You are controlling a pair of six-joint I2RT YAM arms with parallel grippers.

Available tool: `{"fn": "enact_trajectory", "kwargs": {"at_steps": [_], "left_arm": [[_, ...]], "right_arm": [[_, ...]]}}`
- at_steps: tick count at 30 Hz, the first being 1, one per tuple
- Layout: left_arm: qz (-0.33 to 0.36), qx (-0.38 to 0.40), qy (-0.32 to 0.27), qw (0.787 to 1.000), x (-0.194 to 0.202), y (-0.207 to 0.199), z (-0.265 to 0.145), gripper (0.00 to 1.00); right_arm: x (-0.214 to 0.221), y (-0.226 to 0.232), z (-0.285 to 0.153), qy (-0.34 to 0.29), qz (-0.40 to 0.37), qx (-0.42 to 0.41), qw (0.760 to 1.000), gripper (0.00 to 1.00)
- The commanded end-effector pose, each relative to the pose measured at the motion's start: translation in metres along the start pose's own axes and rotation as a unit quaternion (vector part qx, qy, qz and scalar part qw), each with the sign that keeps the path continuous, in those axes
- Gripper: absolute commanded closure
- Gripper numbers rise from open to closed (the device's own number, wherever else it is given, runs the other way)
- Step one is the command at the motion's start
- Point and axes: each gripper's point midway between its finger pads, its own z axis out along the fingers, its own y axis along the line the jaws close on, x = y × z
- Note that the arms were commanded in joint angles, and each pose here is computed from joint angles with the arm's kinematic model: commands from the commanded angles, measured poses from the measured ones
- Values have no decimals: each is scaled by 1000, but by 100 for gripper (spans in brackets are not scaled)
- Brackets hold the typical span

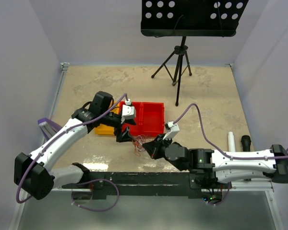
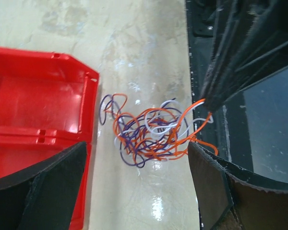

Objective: Untangle the cables

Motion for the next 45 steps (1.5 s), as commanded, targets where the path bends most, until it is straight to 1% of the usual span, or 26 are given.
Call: {"fn": "enact_trajectory", "kwargs": {"at_steps": [1,5,7,8,10,15,18,19,21,23,24,25,26,29,31,36,37,39,41,45], "left_arm": [[53,80,-45,994,-26,-27,-3,9],[64,102,-47,992,-26,-37,-6,11],[66,111,-48,990,-27,-42,-7,14],[65,116,-47,990,-26,-45,-7,16],[63,119,-46,990,-26,-47,-7,24],[67,110,-41,991,-26,-46,-9,59],[71,101,-45,991,-33,-45,-12,91],[73,92,-49,992,-39,-42,-13,100],[69,78,-51,993,-49,-39,-17,100],[75,73,-56,993,-62,-41,-24,100],[76,72,-59,993,-68,-45,-28,100],[79,70,-62,992,-73,-47,-31,100],[85,67,-66,992,-79,-51,-36,100],[106,47,-71,991,-91,-57,-49,100],[117,34,-69,990,-95,-59,-56,100],[123,26,-60,990,-101,-63,-65,100],[124,25,-61,990,-103,-63,-66,100],[128,20,-65,989,-109,-64,-69,100],[133,16,-71,988,-116,-65,-73,100],[136,14,-77,988,-126,-68,-77,100]], "right_arm": [[-24,36,2,-27,-6,-44,999,100],[-28,46,1,-30,-4,-59,998,100],[-31,52,0,-32,-6,-69,997,100],[-31,54,0,-33,-8,-72,997,100],[-34,57,2,-37,-11,-72,997,100],[-37,64,4,-40,-12,-76,996,100],[-35,65,7,-39,-16,-75,996,100],[-32,63,8,-37,-17,-71,997,100],[-29,58,10,-33,-16,-64,997,99],[-26,50,9,-33,-10,-54,998,88],[-25,45,8,-35,-7,-50,998,85],[-24,39,8,-35,-4,-43,998,80],[-25,34,6,-37,0,-39,999,71],[-26,24,-1,-40,17,-39,998,60],[-27,20,-5,-43,26,-41,998,56],[-23,12,-4,-37,25,-30,999,55],[-18,10,-3,-30,23,-27,999,54],[-8,7,1,-17,16,-24,999,47],[3,4,5,-6,13,-25,1000,43],[14,-1,13,4,7,-19,1000,42]]}}
